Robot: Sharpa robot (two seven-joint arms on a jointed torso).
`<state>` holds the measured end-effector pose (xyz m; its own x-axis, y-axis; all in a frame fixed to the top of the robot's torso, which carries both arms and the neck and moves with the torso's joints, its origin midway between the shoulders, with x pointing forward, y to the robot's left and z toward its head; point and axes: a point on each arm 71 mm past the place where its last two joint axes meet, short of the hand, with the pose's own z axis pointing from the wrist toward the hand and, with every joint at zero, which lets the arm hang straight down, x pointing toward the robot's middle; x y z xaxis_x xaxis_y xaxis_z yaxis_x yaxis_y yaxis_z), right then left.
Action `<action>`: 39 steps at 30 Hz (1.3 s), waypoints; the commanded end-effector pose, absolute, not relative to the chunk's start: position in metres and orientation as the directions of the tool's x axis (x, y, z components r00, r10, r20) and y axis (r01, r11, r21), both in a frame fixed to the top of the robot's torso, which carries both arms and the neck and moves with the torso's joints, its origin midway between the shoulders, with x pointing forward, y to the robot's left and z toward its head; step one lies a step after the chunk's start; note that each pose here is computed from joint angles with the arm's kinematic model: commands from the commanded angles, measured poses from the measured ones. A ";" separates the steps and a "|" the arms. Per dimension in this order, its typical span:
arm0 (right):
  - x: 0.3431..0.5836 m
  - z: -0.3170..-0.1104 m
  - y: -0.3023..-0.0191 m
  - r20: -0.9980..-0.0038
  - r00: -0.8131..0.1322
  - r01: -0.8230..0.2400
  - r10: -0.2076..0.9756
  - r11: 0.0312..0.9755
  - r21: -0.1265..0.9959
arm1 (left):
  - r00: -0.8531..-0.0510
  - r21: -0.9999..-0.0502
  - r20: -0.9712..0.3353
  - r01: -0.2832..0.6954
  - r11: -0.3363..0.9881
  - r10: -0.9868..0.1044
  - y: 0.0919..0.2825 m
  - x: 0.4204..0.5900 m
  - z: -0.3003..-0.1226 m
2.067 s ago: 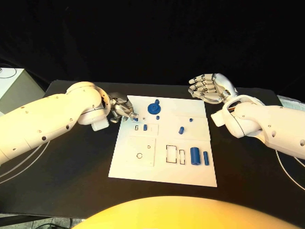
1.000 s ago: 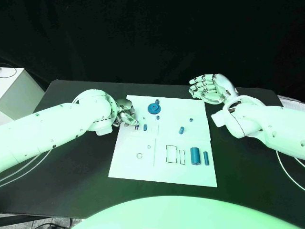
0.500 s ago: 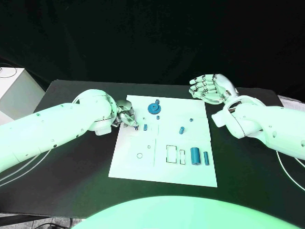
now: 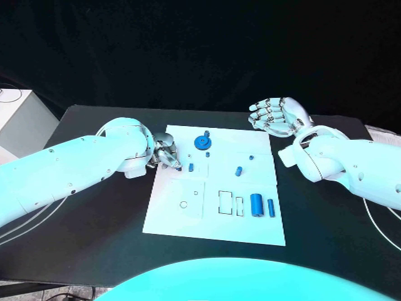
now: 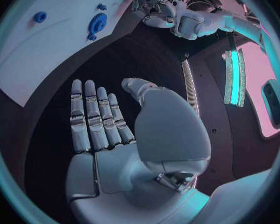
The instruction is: Assemble the parts on the task board
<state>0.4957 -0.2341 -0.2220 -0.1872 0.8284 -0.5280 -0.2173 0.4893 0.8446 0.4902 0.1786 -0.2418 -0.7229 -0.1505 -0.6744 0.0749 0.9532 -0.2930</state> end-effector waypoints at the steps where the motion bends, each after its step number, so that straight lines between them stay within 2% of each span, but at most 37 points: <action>1: 0.495 -0.222 -0.233 -0.526 -0.201 -0.231 0.826 0.482 0.845 | -0.730 -0.286 -0.670 0.084 0.954 -0.137 0.177 0.490 -0.243; 39: 0.495 -0.222 -0.233 -0.526 -0.204 -0.231 0.826 0.481 0.846 | -0.749 -0.252 -0.656 0.100 0.963 -0.094 0.175 0.490 -0.248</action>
<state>0.4955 -0.2343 -0.2223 -0.1893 0.8284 -0.5272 -0.2164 0.4885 0.8453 0.4921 0.1750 -0.2438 -0.7342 -0.1265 -0.6671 0.0872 0.9568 -0.2775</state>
